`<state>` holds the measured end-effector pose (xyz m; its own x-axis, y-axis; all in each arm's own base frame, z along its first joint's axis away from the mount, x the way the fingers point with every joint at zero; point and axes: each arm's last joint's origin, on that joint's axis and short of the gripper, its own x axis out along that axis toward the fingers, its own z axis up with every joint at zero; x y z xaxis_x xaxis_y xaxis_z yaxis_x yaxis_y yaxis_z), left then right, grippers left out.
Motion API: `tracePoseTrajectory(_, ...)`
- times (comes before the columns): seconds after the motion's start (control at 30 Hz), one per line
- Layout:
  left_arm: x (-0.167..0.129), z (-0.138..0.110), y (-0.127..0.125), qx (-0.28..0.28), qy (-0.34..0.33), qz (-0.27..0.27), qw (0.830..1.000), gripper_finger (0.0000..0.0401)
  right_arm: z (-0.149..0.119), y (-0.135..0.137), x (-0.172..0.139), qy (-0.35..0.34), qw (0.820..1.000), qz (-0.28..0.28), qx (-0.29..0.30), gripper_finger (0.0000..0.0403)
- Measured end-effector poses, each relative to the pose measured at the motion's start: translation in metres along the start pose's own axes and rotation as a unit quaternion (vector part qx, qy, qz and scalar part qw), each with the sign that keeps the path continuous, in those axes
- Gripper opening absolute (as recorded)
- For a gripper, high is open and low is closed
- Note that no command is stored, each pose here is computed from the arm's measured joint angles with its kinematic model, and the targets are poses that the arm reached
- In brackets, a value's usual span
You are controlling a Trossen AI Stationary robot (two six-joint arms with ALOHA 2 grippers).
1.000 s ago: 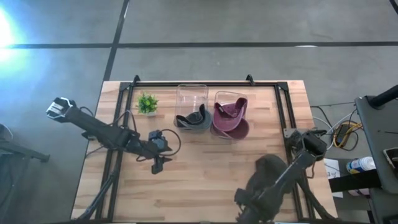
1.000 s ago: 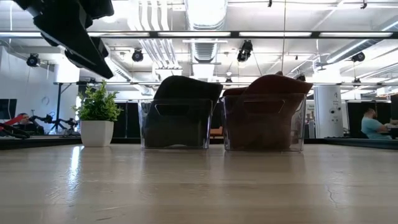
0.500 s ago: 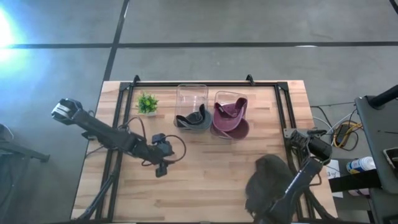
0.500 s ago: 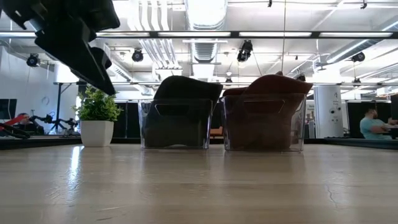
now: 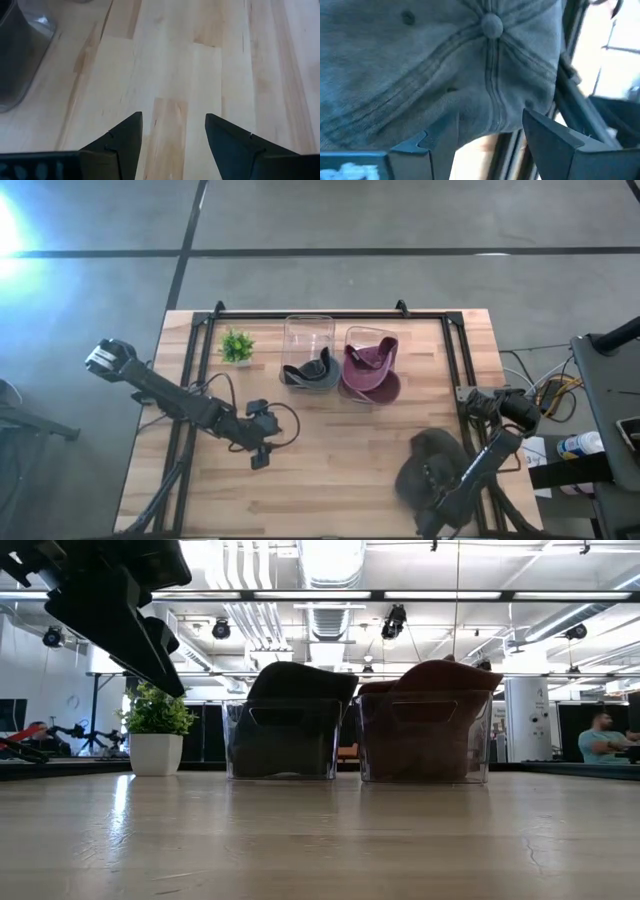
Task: Pick & Place hat
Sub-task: Put the black cap into the left transparent bin
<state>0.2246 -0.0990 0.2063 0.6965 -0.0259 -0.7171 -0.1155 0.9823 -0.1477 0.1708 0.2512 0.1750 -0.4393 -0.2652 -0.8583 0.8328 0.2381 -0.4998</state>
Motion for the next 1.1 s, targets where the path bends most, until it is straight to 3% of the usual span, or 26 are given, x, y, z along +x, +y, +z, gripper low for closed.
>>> tracePoseTrajectory(0.13, 0.0, 0.0, 0.0, 0.002, 0.0, 0.0, 1.0, 0.0211, 0.011, 0.018, 0.018, 0.023, 0.999, 0.045, 0.0, 0.0215)
tracePoseTrajectory(0.27, 0.0, 0.0, 0.0, -0.007, 0.001, -0.002, 1.0, 0.0211, 0.023, 0.048, 0.024, 0.06, 0.983, 0.166, -0.051, 0.0214)
tracePoseTrajectory(0.33, -0.001, 0.0, 0.0, -0.014, 0.003, -0.008, 1.0, 0.0211, 0.028, 0.068, 0.016, 0.063, 0.96, 0.264, -0.065, 0.0215)
tracePoseTrajectory(0.37, 0.0, -0.001, 0.0, -0.019, 0.008, -0.011, 1.0, 0.0211, 0.033, 0.075, 0.014, 0.066, 0.953, 0.288, -0.061, 0.0215)
tracePoseTrajectory(0.53, 0.002, -0.005, -0.001, -0.063, 0.035, -0.033, 0.997, 0.0211, 0.076, 0.098, 0.001, -0.035, 0.935, 0.354, 0.02, 0.0215)
tracePoseTrajectory(0.63, 0.005, -0.011, 0.001, -0.089, 0.047, -0.029, 0.995, 0.0211, 0.107, 0.111, -0.003, -0.083, 0.924, 0.372, 0.033, 0.0215)
tracePoseTrajectory(0.73, 0.009, -0.019, 0.004, -0.12, 0.052, -0.027, 0.991, 0.0211, 0.136, 0.129, -0.014, -0.09, 0.897, 0.433, -0.025, 0.0215)
tracePoseTrajectory(0.83, 0.013, -0.025, 0.006, -0.152, 0.046, -0.031, 0.987, 0.0211, 0.156, 0.143, -0.029, -0.087, 0.847, 0.514, -0.106, 0.0215)
tracePoseTrajectory(0.9, 0.014, -0.027, 0.007, -0.167, 0.042, -0.036, 0.984, 0.0211, 0.162, 0.147, -0.038, -0.097, 0.823, 0.545, -0.131, 0.0215)
tracePoseTrajectory(1.0, 0.015, -0.024, 0.005, -0.17, 0.025, -0.05, 0.984, 0.0211, 0.164, 0.146, -0.049, -0.113, 0.813, 0.552, -0.148, 0.0215)
tracePoseTrajectory(1.1, 0.014, -0.019, 0.002, -0.156, 0.001, -0.065, 0.986, 0.0211, 0.164, 0.141, -0.056, -0.114, 0.815, 0.547, -0.152, 0.0215)
